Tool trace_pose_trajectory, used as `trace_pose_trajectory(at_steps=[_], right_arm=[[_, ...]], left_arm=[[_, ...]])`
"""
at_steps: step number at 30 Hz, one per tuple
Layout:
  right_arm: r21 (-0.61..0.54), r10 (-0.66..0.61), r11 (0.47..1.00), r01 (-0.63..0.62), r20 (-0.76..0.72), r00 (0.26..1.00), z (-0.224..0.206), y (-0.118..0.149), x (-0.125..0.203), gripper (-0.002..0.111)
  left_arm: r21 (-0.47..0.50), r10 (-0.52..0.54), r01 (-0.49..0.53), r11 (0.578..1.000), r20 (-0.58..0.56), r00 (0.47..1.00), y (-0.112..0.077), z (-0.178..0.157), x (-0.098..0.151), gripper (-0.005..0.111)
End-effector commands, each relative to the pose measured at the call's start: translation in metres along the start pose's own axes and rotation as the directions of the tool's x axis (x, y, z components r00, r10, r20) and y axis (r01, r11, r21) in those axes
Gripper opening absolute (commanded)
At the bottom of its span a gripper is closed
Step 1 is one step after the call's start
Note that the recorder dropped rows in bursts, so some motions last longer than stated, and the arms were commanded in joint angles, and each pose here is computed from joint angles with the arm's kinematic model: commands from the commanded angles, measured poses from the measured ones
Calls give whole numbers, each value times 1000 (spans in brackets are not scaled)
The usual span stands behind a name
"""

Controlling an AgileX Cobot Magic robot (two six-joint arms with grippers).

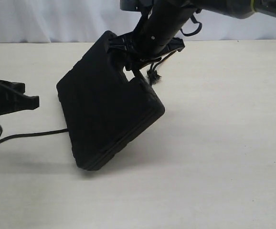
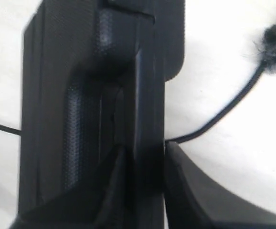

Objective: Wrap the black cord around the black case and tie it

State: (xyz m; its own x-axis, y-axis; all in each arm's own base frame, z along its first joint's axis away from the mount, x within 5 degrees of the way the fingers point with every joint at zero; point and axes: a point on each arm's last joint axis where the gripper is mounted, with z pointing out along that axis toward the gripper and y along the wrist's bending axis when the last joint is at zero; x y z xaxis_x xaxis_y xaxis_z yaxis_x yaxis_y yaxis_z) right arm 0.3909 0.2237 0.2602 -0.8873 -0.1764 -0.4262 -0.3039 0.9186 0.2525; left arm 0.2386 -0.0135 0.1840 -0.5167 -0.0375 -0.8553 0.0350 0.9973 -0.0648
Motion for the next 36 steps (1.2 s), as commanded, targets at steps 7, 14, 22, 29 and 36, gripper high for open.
trace_pose_trajectory(at_steps=[7,14,22,29,36], right_arm=[[-164,136,980,-114,127,983,-18,16,-14,4],[-170,126,980,-104,126,984,-17,22,-12,4],[-184,112,979,-86,134,985,-16,32,-10,4],[-183,112,979,-86,132,985,-16,32,-10,4],[-185,113,979,-86,140,984,-16,32,-10,4]], left_arm=[[449,255,-401,799,351,901,-56,-53,32,0],[501,264,-384,776,295,918,-67,-54,39,21],[565,350,-470,678,314,883,-89,-61,49,68],[502,427,-556,662,358,831,-95,-61,50,69],[475,488,-545,691,250,836,-115,-57,34,68]])
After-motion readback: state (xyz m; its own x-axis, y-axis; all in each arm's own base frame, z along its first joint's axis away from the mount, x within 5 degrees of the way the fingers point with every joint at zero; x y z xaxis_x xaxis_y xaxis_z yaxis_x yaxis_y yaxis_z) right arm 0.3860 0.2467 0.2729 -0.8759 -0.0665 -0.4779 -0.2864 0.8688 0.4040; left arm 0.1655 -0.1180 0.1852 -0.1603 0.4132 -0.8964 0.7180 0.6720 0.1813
